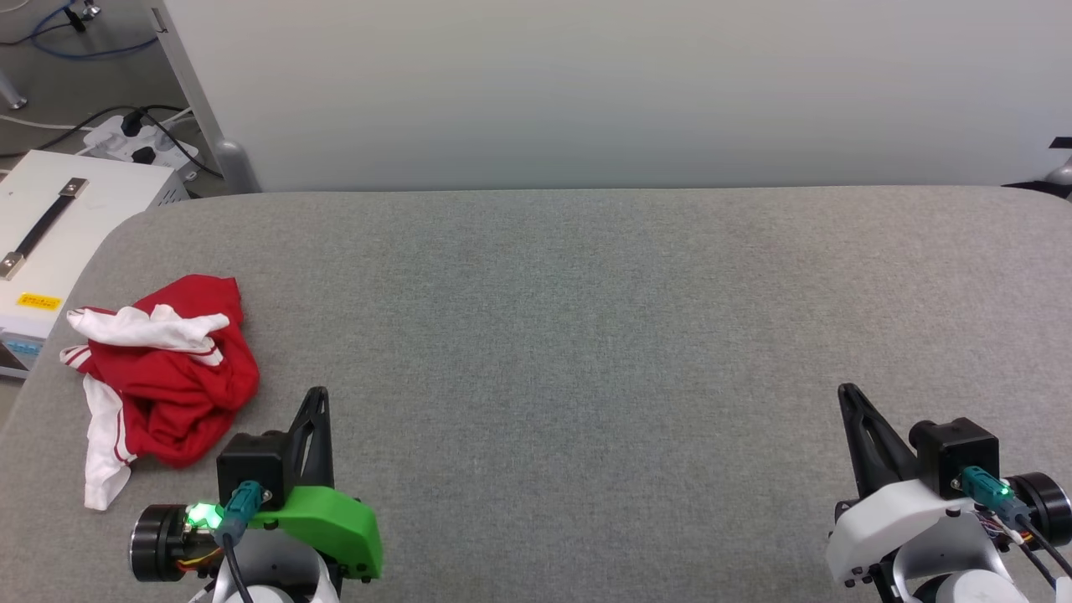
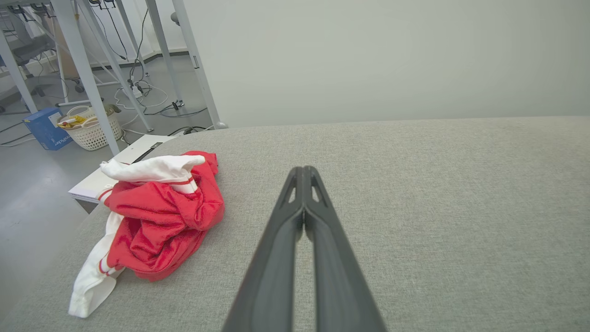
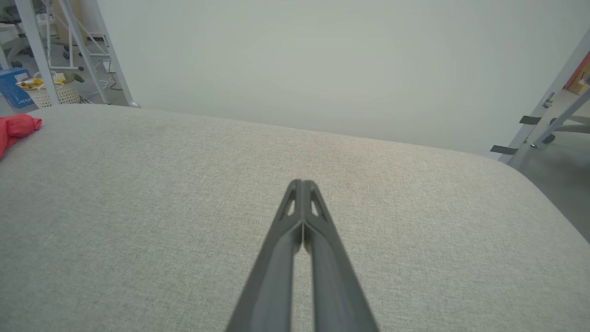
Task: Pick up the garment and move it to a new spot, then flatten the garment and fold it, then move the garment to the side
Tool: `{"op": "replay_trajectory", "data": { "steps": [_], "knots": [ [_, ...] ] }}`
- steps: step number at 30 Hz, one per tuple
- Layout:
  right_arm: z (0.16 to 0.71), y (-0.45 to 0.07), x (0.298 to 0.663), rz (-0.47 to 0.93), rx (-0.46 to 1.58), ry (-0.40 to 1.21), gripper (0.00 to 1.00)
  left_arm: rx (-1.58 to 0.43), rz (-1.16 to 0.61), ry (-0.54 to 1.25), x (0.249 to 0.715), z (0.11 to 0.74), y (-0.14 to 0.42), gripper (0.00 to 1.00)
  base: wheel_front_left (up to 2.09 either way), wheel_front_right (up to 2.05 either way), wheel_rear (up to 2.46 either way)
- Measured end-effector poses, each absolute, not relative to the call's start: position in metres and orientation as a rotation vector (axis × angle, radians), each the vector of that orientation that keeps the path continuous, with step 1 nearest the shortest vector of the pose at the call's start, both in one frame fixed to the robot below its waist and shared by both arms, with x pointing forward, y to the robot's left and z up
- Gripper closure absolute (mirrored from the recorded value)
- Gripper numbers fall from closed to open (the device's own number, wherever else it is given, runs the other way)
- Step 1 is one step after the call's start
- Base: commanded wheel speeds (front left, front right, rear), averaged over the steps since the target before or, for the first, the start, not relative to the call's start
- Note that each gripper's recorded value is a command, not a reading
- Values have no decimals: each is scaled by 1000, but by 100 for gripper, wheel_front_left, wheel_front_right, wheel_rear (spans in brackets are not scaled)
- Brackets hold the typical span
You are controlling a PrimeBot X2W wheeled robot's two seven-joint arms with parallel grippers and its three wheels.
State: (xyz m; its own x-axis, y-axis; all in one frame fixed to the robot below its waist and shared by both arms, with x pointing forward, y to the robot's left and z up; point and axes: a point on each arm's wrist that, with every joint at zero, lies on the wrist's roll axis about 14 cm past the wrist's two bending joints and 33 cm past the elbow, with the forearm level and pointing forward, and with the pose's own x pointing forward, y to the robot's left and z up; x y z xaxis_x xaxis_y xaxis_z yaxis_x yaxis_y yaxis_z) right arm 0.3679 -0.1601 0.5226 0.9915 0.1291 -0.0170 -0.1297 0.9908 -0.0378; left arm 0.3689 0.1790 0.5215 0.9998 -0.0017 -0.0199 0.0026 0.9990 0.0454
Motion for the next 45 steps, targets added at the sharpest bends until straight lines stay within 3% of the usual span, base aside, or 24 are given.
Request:
{"op": "replay_trajectory", "data": {
  "steps": [39, 40, 45],
  "knots": [
    [523, -160, 368, 130, -39, 15, 100, 45, -2, 20, 369, 522, 179, 100, 0, 0, 0],
    [523, -160, 368, 130, -38, 14, 0, 45, -2, 20, 369, 521, 179, 0, 0, 0, 0],
    [523, -160, 368, 129, -37, 14, 0, 45, -3, 22, 369, 521, 179, 0, 0, 0, 0]
  ]
}}
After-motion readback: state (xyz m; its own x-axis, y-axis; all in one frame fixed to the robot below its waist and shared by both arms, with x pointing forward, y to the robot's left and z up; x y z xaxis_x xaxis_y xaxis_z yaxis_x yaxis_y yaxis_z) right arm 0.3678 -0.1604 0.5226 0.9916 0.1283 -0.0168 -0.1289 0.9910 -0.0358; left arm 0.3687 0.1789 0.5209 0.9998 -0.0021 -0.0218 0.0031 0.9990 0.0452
